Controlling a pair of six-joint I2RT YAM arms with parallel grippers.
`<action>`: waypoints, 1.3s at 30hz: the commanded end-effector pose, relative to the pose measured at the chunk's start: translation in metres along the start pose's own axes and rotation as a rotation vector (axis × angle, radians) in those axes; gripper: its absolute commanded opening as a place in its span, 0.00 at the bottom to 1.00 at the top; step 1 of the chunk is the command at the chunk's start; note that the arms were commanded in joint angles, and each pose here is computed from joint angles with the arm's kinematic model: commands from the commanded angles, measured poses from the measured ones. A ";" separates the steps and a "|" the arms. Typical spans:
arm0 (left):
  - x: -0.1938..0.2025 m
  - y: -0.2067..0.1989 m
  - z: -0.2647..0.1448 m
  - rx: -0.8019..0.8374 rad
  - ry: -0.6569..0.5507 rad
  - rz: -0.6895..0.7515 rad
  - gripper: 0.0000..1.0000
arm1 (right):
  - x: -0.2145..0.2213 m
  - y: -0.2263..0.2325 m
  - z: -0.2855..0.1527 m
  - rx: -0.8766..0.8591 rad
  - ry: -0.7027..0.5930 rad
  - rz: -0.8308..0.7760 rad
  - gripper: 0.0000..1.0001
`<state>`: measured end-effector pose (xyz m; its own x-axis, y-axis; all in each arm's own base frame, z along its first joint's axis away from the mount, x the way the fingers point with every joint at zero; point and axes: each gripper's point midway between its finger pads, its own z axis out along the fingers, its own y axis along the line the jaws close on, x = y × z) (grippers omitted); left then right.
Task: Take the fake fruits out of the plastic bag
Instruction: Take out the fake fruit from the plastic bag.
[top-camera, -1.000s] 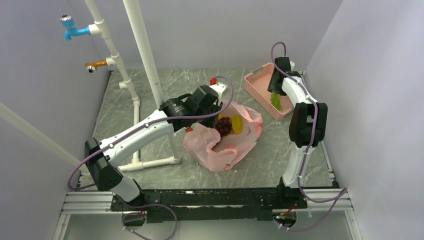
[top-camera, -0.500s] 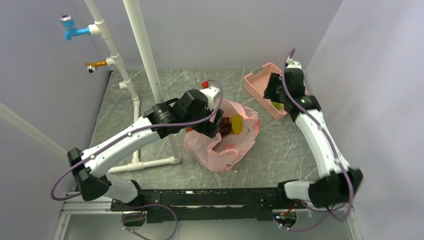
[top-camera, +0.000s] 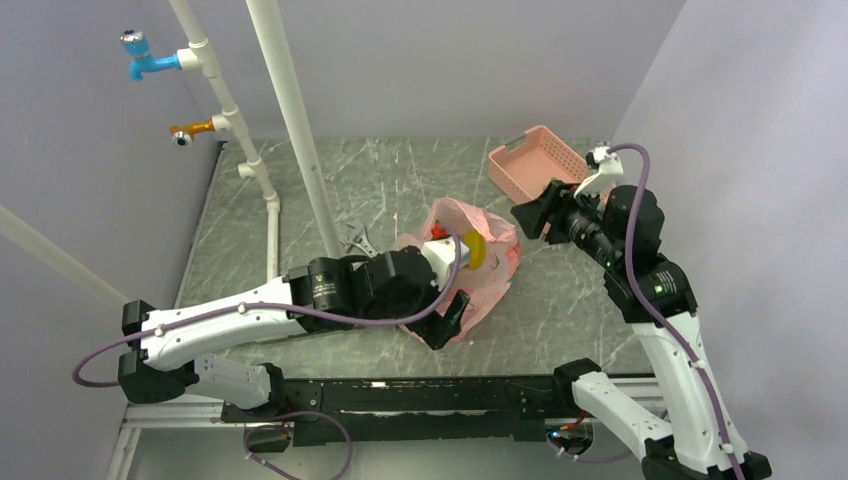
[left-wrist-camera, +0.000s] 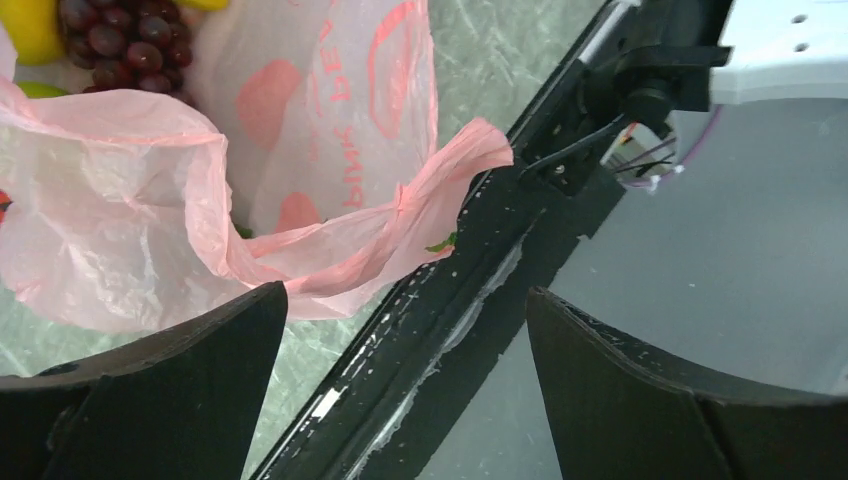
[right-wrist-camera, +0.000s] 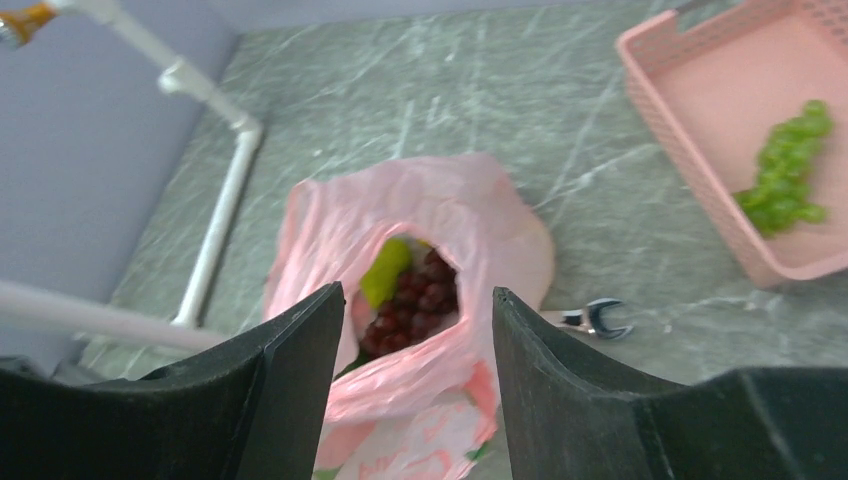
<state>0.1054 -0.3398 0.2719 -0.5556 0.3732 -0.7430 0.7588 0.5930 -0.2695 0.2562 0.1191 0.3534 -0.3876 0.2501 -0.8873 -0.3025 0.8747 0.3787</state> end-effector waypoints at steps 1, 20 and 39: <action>-0.027 0.011 -0.002 -0.142 -0.150 0.025 0.97 | 0.014 0.037 -0.024 -0.201 0.052 0.031 0.59; -0.005 0.001 0.011 -0.029 -0.154 0.312 0.19 | 0.063 0.121 -0.110 -0.845 0.165 -0.001 0.62; 0.075 0.029 -0.010 0.024 -0.068 0.220 0.00 | 0.159 0.105 0.030 -0.342 0.343 -0.032 0.48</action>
<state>0.0842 -0.2944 0.2130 -0.3192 0.4566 -0.8304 0.8833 0.4608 -0.0862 0.1315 0.2726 0.2578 -0.6882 -0.0951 -0.7193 -0.6787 0.4348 0.5919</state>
